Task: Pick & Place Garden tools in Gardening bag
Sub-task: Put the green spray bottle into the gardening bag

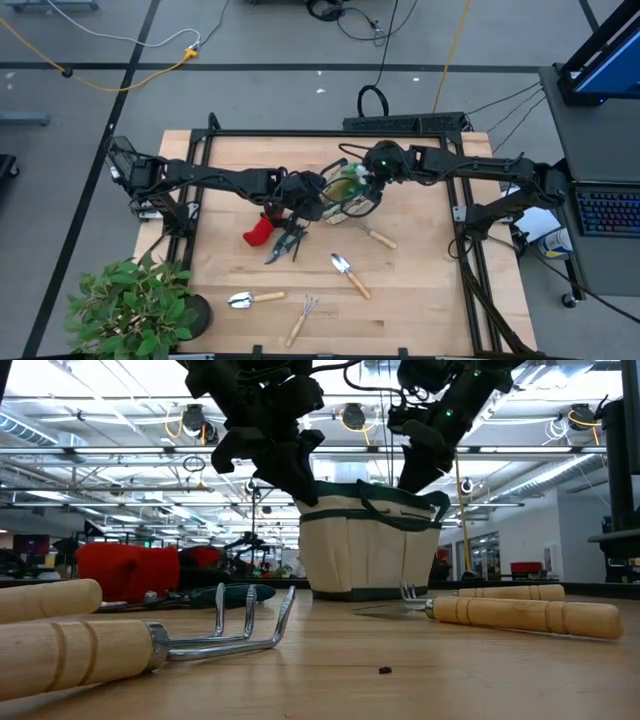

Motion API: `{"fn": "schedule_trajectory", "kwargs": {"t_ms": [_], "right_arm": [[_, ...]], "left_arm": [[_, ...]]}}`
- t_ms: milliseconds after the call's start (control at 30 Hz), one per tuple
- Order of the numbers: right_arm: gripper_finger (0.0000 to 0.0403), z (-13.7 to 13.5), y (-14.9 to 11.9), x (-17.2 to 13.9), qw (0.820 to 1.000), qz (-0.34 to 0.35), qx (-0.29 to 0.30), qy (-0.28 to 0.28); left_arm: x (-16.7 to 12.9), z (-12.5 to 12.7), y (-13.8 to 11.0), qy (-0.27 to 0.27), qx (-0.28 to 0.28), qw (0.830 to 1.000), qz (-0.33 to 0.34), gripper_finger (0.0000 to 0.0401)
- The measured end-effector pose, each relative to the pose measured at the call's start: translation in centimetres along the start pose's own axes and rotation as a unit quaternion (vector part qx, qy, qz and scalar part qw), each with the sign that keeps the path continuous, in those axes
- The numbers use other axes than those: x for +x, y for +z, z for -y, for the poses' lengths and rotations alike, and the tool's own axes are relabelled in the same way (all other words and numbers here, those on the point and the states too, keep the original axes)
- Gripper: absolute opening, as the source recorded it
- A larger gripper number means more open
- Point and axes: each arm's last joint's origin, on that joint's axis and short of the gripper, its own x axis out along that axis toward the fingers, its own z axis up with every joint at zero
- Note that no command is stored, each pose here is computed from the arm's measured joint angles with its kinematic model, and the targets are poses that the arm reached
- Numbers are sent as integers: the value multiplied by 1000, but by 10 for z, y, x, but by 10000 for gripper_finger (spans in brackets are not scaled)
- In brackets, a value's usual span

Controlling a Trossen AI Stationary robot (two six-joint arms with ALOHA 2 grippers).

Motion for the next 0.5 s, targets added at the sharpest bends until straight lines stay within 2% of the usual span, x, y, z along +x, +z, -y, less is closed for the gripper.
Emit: {"fn": "schedule_trajectory", "kwargs": {"t_ms": [233,500], "right_arm": [[193,-1,4,0,1000,21,-11,3],[203,-1,4,0,1000,20,-12,4]], "left_arm": [[0,-2,-2,33,-14,999,-31,33],[0,-2,-3,35,-20,999,-34,35]]}}
